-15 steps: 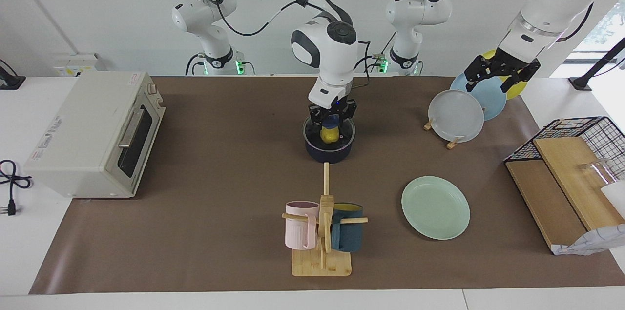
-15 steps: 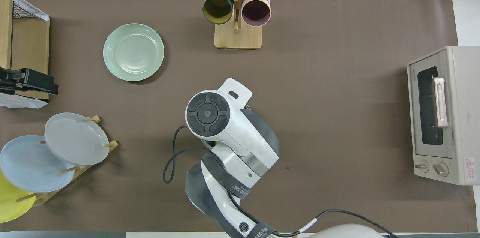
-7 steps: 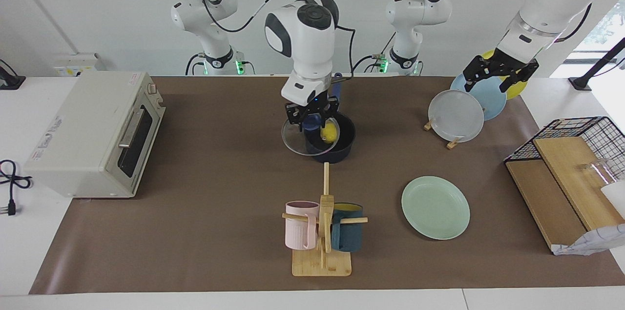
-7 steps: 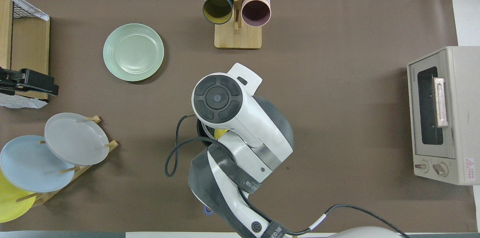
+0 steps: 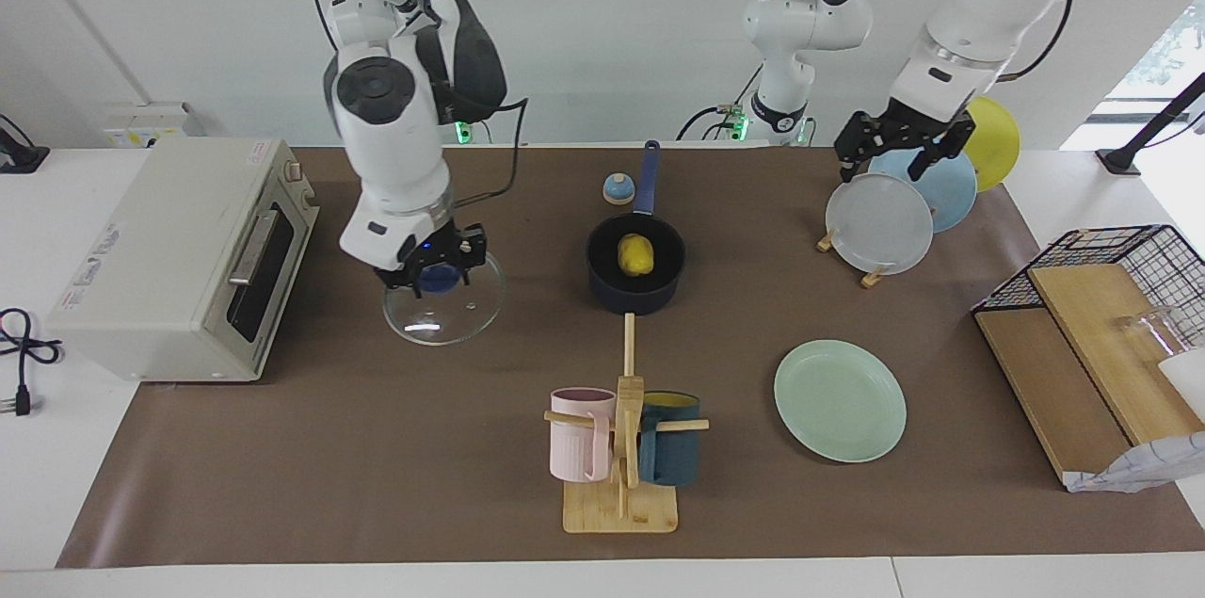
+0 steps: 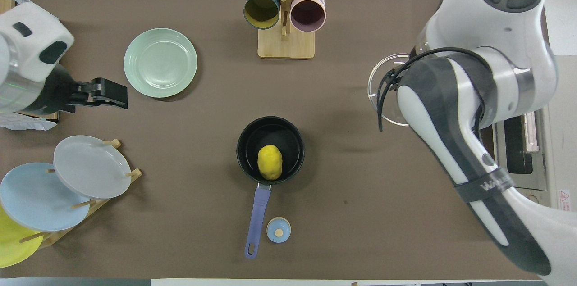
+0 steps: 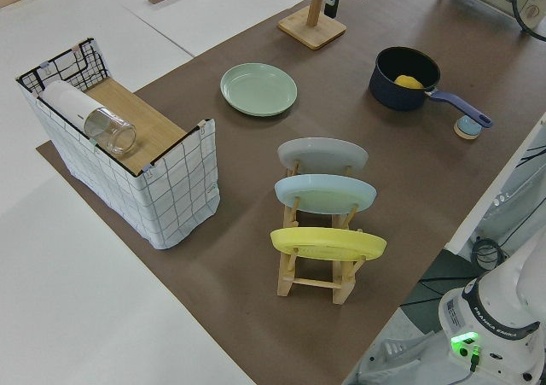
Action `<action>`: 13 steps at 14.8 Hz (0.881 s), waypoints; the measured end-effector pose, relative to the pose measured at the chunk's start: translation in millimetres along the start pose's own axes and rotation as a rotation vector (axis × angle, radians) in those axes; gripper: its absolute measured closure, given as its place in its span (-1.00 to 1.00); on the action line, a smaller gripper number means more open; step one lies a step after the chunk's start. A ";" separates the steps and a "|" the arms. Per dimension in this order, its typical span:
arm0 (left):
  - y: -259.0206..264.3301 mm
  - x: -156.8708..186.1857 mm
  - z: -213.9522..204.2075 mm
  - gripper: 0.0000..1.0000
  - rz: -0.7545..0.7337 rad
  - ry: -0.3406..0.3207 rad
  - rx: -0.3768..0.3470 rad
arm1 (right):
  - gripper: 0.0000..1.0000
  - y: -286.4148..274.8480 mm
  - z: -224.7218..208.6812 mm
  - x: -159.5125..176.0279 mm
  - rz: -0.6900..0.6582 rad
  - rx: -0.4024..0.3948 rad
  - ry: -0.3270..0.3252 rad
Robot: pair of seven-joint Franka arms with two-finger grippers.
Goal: Transfer potato from pot to plate
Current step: 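Lift the glass lid off the saucepan toward the toaster oven, then set the lid down by the toaster while the left gripper reaches the potato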
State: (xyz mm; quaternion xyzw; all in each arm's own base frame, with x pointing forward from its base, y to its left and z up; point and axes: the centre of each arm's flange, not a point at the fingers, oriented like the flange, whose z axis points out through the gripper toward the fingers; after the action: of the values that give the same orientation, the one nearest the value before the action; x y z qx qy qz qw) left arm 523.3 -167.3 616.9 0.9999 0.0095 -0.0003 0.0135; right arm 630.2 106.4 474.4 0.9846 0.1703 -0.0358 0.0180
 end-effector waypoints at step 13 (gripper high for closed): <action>210.4 -88.3 245.8 -1.00 -0.038 -0.027 -0.055 | -0.30 63.3 163.0 -108.9 -0.029 -0.002 0.067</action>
State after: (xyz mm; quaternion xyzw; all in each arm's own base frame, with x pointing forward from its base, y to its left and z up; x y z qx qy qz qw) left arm 438.9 -385.9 376.9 0.9987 0.0285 -0.0136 0.0411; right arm 538.7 2.7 321.8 0.9826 0.1851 -0.0028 0.0127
